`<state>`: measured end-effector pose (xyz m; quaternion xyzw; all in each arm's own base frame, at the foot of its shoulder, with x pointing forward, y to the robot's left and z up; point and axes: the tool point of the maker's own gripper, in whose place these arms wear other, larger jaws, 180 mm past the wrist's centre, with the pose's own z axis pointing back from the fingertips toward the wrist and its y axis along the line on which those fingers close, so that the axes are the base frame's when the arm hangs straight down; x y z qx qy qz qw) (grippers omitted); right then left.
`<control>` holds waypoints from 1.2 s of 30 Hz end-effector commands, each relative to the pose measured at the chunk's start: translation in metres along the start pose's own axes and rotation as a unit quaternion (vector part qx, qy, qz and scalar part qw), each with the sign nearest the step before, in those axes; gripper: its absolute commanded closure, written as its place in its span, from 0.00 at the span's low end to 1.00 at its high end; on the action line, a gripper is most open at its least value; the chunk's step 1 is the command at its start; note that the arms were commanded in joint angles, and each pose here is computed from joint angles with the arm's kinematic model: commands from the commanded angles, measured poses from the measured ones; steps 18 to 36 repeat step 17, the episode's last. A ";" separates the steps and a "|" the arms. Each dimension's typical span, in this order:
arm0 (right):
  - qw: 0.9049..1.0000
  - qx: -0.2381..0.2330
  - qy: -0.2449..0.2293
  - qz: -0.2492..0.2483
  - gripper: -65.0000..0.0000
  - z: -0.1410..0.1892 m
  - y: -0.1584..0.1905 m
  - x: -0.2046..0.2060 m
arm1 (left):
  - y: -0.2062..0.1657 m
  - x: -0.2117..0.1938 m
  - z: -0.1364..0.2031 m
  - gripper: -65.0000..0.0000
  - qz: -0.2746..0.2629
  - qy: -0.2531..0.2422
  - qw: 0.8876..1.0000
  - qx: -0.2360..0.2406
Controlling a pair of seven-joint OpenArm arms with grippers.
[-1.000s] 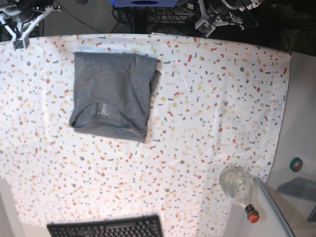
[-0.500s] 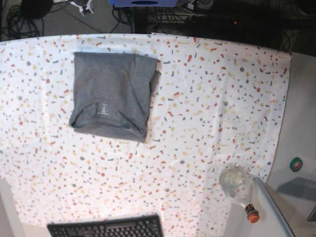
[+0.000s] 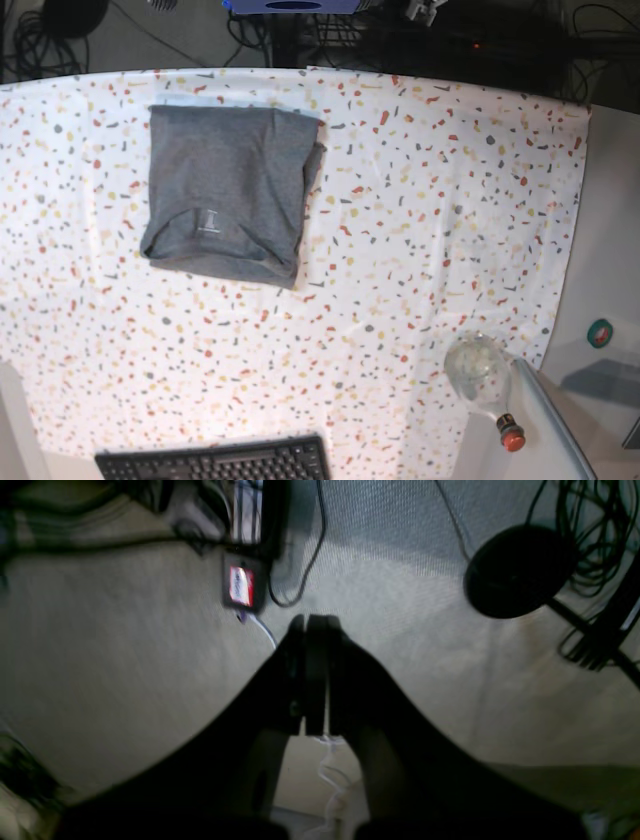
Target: Layout the t-shirt on the table in an organized manner, then fold the t-shirt properly
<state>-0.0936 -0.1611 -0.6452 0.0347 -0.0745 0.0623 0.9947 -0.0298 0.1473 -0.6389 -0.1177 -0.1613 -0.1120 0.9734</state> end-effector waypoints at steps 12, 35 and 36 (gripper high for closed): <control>0.998 -0.018 -0.045 -0.044 1.00 -0.002 -0.011 0.027 | -0.008 -0.023 0.005 1.00 0.006 0.037 0.999 -0.009; 0.997 -0.018 -0.068 -0.038 1.00 -0.010 -0.014 0.059 | -0.016 -0.030 0.007 1.00 0.011 0.042 0.999 -0.014; 0.997 -0.018 -0.068 -0.038 1.00 -0.010 -0.014 0.059 | -0.016 -0.030 0.007 1.00 0.011 0.042 0.999 -0.014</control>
